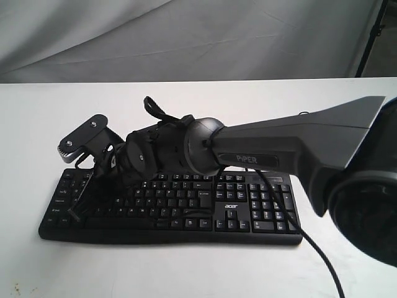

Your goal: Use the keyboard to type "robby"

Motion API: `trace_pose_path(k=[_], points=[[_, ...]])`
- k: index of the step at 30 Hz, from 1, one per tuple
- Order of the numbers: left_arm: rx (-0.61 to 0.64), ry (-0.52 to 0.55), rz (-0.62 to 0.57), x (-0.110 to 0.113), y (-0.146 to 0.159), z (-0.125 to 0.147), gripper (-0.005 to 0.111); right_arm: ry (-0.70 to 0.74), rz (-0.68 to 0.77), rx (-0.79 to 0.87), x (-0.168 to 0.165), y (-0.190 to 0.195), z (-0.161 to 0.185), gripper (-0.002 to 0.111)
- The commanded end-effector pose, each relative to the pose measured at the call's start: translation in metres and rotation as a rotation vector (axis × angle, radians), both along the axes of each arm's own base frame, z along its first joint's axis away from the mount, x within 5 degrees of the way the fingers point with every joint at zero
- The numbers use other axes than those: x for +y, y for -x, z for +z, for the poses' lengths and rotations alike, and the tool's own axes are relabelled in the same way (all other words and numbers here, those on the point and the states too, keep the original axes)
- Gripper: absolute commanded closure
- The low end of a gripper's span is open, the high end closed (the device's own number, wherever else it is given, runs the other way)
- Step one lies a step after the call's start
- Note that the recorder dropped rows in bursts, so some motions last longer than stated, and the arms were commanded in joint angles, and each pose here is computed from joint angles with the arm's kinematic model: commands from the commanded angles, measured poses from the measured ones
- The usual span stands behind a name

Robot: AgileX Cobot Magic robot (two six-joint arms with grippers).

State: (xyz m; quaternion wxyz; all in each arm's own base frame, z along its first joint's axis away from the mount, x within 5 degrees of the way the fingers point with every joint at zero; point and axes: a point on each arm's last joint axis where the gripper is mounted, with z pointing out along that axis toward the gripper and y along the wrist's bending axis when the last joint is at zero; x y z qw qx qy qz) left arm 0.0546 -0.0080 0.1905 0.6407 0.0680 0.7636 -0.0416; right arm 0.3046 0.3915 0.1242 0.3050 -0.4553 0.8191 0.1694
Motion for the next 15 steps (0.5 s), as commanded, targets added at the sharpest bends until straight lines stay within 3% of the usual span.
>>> trace_pose_path(k=[1,15], points=[[-0.005,-0.001,-0.006,-0.0003,0.0001,-0.0008,0.107,-0.013,0.008,-0.026,0.0006,-0.0001,0.0066,0.108],[-0.005,-0.001,-0.006,-0.0003,0.0001,-0.0008,0.107,0.004,0.017,-0.045,-0.0013,-0.0022,0.0064,0.108]])
